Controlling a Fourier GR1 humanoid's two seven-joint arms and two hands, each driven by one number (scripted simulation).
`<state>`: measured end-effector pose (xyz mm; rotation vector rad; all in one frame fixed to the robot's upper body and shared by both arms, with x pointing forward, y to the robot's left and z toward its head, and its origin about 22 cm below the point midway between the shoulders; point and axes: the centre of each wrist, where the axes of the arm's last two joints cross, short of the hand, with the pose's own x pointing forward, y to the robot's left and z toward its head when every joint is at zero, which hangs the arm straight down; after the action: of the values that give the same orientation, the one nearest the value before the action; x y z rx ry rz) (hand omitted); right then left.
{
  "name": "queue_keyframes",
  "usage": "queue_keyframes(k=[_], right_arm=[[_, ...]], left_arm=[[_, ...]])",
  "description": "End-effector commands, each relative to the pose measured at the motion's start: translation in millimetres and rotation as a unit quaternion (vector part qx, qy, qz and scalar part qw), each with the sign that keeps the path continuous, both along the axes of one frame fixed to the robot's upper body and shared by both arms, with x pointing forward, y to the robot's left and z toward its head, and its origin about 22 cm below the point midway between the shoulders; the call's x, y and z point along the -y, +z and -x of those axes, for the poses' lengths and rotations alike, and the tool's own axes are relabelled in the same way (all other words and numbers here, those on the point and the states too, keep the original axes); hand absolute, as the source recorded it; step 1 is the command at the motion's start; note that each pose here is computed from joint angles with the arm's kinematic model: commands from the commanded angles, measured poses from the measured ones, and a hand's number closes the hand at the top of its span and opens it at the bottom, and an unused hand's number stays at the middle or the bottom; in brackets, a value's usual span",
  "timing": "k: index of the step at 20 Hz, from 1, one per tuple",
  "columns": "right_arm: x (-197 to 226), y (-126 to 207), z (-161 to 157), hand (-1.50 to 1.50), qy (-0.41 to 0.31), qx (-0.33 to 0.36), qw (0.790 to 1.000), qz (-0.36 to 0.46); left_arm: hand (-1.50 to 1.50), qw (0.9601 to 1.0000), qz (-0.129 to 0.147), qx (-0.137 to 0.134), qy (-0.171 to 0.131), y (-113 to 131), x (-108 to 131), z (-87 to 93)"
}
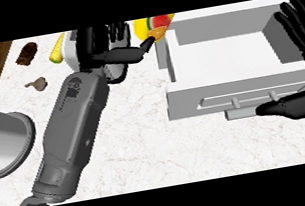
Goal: Pick up the cup, place it into the drawer and close the drawer
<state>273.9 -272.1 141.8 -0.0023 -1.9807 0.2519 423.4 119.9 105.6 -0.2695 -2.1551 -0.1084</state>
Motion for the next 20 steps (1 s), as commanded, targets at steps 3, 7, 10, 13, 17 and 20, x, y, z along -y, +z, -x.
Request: queue_keyframes(k=[3, 7, 10, 13, 17, 20], right_arm=[[16, 9, -8, -1.5, -0.004, -0.005, 1.0, -0.009], [-2, 11, -10, -1.5, 0.004, 0.011, 1.0, 0.003], [4, 3, -10, -1.5, 0.021, 0.013, 1.0, 0.0], [-18, -2, -13, -1.5, 0.023, 0.012, 1.0, -0.002], [-16, 19, -22, -1.5, 0.042, 0.032, 0.999, 0.004], [-8, 13, -14, -1.5, 0.052, 0.031, 0.998, -0.002]], left_arm=[[1.5, 0.9995, -0.032, -0.006, 0.004, 79, 52, -5.8], [1.5, 0.9953, -0.069, -0.061, 0.029, 91, 80, -15.3], [1.5, 0.9916, -0.088, -0.081, 0.049, 78, 84, -21.3], [1.5, 0.9845, -0.12, -0.116, 0.055, 73, 93, -20.6], [1.5, 0.9755, -0.156, -0.147, 0.05, 42, 84, -23.0], [1.5, 0.9639, -0.198, -0.175, 0.032, 42, 86, -24.4]])
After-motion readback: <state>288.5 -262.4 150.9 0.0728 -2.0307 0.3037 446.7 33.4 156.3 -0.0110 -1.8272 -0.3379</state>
